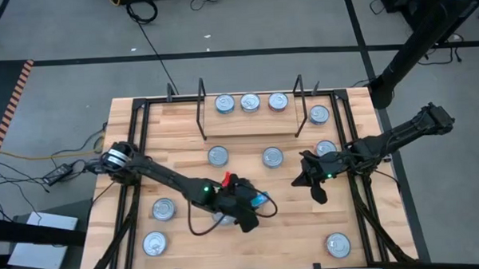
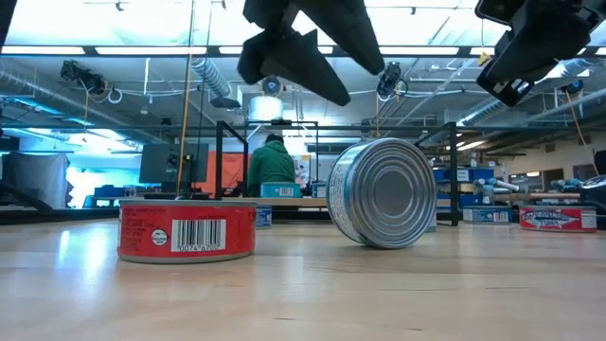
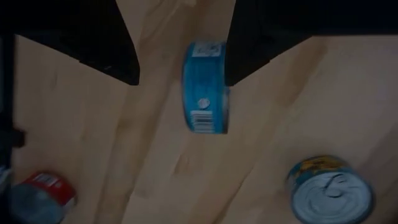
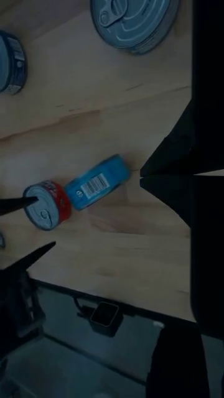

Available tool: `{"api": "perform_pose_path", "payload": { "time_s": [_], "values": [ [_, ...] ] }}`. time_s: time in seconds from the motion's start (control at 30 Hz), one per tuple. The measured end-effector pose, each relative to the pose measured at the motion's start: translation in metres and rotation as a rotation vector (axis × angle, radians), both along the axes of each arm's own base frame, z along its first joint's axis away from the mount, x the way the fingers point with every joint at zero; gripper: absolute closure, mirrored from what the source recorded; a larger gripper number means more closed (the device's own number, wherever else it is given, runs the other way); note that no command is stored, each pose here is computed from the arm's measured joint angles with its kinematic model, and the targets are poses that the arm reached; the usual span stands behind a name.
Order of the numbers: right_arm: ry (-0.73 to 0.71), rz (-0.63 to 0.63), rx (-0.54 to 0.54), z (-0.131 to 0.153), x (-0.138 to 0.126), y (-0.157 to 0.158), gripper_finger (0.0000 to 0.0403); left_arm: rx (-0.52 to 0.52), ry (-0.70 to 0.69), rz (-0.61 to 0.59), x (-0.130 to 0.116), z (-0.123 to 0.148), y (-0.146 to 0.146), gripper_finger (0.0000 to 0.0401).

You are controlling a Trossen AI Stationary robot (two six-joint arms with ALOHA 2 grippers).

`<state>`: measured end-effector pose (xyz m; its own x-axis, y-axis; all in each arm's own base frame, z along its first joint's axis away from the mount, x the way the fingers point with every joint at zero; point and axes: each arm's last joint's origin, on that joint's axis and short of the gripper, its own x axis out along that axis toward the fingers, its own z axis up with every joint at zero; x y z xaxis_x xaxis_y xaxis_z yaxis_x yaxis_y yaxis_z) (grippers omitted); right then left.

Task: Stack canned seafood by type on shelf
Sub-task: Put the yellow-blue tuna can on the shelf

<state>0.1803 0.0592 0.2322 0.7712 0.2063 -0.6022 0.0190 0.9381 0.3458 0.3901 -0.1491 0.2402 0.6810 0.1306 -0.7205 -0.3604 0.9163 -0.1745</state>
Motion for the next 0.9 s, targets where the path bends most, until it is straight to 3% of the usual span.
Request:
{"api": "perform_pose_path", "payload": {
  "time_s": [0.47, 0.9],
  "values": [
    [-0.001, 0.023, -0.031, -0.001, 0.0, 0.0, 0.0399, 0.038, 0.071, 0.054, 0.009, -0.015, 0.001, 0.0073],
    [0.002, 0.049, -0.066, -0.001, -0.001, 0.0, 0.0399, 0.021, 0.084, 0.027, 0.021, -0.035, 0.001, 0.0091]
  ]
}}
